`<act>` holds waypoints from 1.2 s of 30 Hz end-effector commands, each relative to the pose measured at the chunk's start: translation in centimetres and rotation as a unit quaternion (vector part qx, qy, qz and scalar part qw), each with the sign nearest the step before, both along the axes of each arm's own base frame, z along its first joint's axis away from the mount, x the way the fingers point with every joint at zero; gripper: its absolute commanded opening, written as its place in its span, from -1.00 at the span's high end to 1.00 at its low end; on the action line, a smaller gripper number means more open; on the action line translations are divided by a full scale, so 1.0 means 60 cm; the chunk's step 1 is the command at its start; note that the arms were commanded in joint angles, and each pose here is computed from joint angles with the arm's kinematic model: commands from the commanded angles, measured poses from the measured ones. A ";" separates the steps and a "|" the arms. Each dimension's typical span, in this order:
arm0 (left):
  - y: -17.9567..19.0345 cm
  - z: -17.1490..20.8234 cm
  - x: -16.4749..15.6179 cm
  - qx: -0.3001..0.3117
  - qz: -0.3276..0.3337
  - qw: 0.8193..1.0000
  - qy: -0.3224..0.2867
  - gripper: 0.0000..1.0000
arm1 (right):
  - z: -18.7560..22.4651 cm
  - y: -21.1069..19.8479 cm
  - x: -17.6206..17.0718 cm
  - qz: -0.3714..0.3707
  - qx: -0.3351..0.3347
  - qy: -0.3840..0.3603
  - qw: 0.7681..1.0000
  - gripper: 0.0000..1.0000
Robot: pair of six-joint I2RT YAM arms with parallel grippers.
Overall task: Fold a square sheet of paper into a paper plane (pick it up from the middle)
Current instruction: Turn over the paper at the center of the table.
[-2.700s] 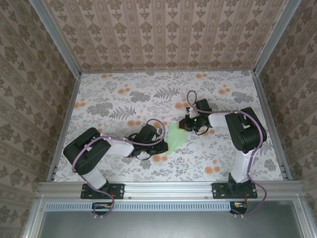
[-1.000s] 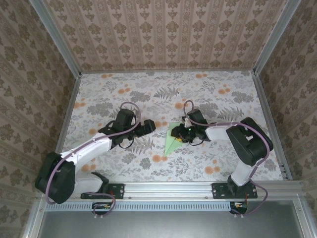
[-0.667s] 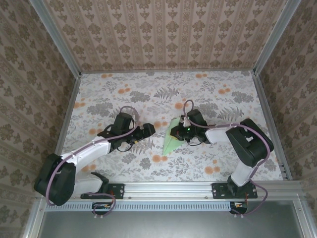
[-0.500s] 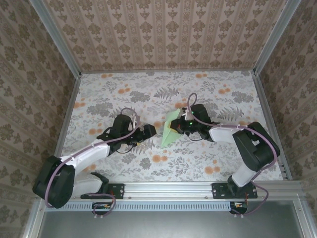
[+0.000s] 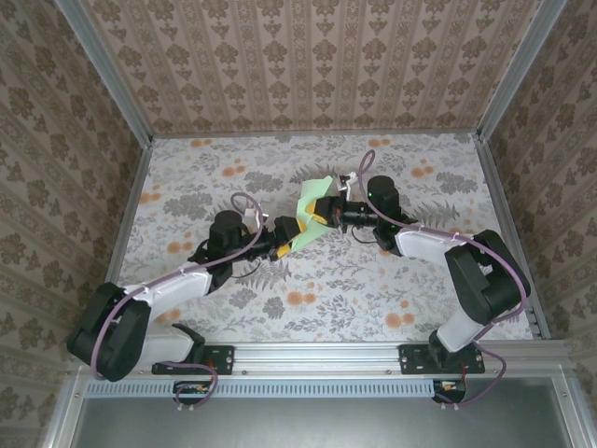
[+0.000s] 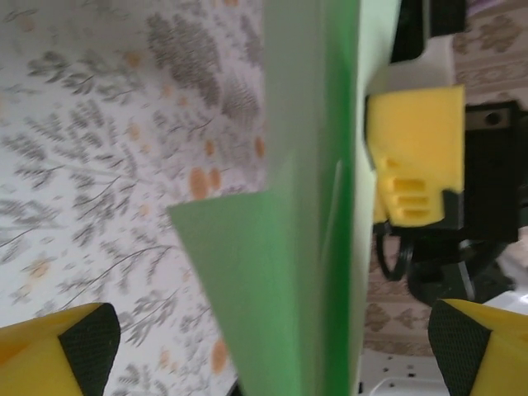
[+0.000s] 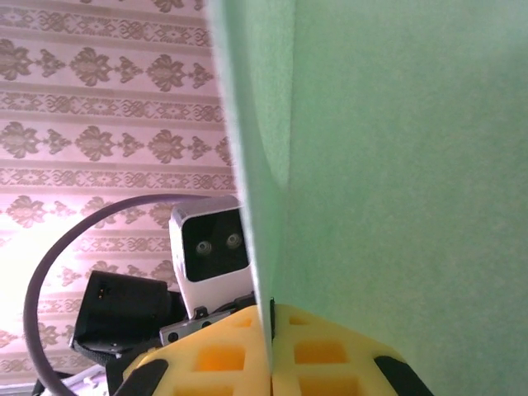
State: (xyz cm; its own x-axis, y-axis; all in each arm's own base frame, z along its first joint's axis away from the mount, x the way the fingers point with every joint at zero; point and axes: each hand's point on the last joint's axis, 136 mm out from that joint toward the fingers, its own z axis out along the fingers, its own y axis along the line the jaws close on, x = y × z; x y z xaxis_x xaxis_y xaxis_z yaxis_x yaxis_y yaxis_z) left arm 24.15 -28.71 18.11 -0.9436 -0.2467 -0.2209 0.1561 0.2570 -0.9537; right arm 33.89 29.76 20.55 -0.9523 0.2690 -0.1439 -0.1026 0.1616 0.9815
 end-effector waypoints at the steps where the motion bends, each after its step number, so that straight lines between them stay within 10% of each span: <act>1: -0.016 0.052 0.002 -0.064 -0.013 0.997 -0.032 -0.85 | 0.037 0.011 -0.007 0.023 0.032 -0.016 0.999 0.86; 11: -0.022 0.041 0.019 -0.086 -0.005 0.996 -0.024 0.31 | 0.013 0.006 -0.011 0.024 0.021 0.001 0.999 0.85; 18: -0.012 0.037 0.022 -0.068 0.004 0.997 -0.035 0.79 | -0.030 -0.012 -0.009 0.014 -0.029 0.022 0.999 0.71; 25: 0.027 -0.026 0.017 0.073 0.019 0.997 -0.018 0.84 | -0.086 -0.091 -0.011 -0.040 -0.196 0.021 0.979 -0.11; 30: 0.144 -0.076 0.002 0.381 0.050 0.923 -0.025 0.84 | -0.115 -0.169 -0.025 -0.088 -0.345 -0.002 0.934 -0.35; 36: 0.232 -0.074 0.004 0.574 0.078 0.814 -0.029 0.84 | -0.125 -0.215 -0.034 -0.126 -0.404 -0.009 0.906 -0.42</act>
State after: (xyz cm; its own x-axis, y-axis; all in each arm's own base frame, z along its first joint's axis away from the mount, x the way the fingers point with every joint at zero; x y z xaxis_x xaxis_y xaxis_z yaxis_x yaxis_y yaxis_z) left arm 26.83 -21.25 17.17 -0.8580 -0.1547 -0.4899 0.1209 0.8661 -0.4851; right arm 32.72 19.57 15.14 -0.8733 0.3063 -0.3787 -0.0264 0.7466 0.6647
